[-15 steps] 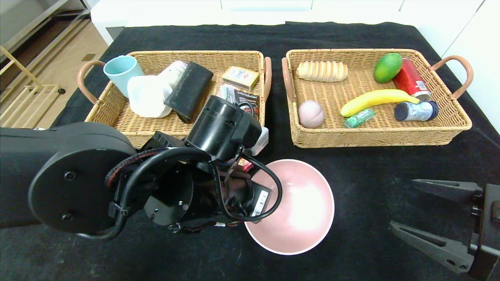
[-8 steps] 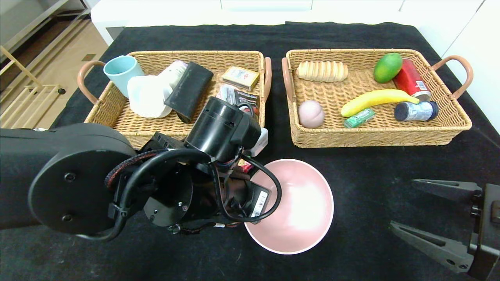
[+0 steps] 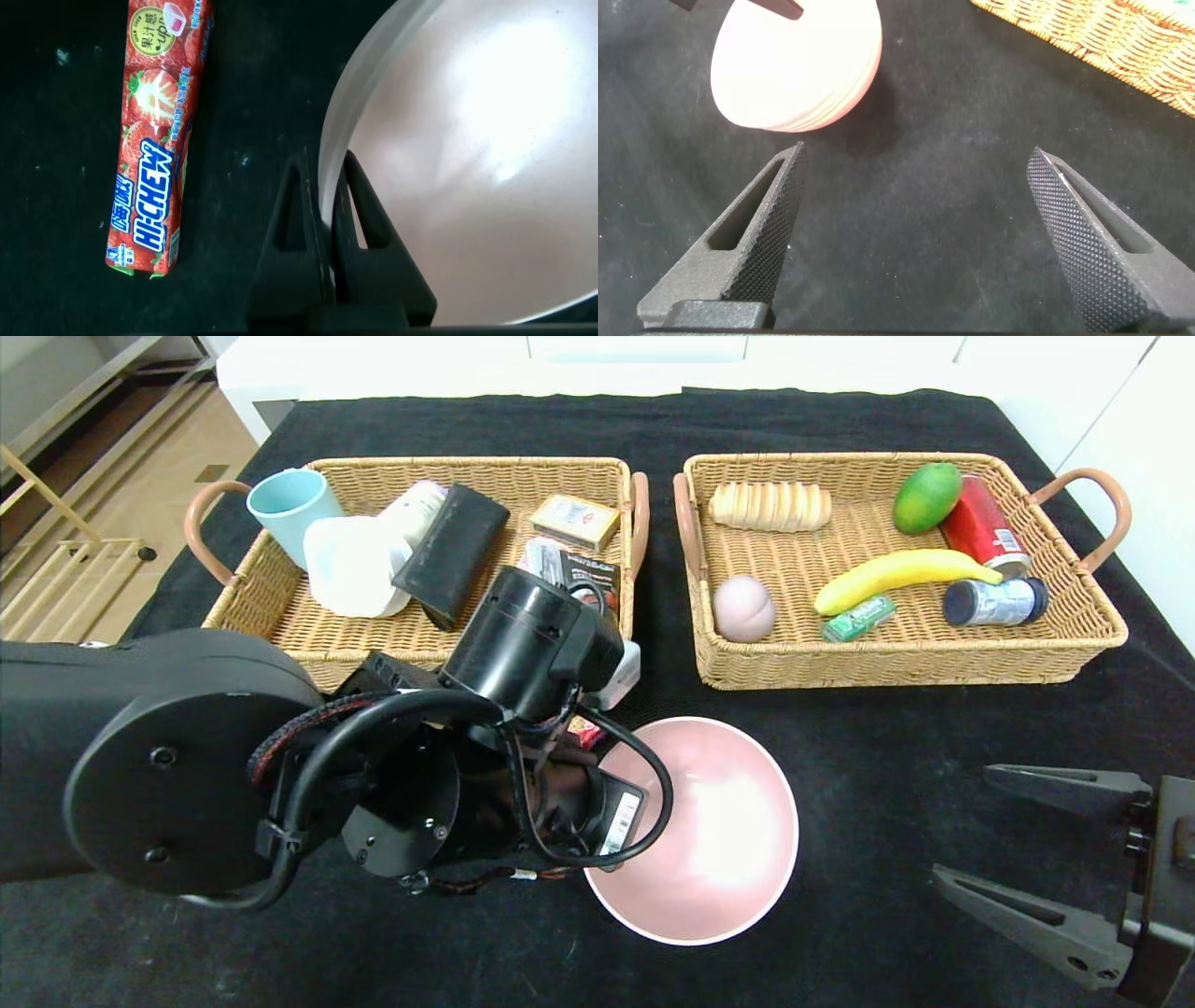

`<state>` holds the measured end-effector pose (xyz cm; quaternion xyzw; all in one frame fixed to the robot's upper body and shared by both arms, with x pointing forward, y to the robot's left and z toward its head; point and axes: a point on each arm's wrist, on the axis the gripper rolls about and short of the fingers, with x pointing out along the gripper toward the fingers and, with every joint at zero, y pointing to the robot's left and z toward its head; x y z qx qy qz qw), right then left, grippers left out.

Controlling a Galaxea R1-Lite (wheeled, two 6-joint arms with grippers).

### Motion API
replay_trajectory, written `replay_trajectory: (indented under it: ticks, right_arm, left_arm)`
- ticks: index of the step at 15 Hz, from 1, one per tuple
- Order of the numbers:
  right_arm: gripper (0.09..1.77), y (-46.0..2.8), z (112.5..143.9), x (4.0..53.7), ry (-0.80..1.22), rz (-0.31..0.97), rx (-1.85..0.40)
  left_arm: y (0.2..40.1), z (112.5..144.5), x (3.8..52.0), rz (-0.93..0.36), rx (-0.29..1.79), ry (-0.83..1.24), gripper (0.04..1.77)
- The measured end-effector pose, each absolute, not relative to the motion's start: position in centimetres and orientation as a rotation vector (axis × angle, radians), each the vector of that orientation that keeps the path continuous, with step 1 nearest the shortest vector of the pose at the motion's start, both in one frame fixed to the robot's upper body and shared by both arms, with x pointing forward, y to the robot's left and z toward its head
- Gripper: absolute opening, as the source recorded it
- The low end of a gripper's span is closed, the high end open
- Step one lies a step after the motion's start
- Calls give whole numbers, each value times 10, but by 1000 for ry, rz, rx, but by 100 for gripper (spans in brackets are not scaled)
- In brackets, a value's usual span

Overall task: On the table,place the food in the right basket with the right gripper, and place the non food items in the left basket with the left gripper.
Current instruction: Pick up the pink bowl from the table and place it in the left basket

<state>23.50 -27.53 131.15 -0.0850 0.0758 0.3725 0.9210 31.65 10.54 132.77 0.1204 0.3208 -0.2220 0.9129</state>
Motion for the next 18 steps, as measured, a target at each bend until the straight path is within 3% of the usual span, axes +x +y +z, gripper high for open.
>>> replay_trajectory:
  ticks: [8,18]
  right_arm:
    - [171,-275,1309,237,169,766,-174]
    - [171,-274,1308,238,176,767,-177]
  left_arm:
    - [134,1368,307,-527,89,566,16]
    - [180,1405,333,-406,-17,449,15]
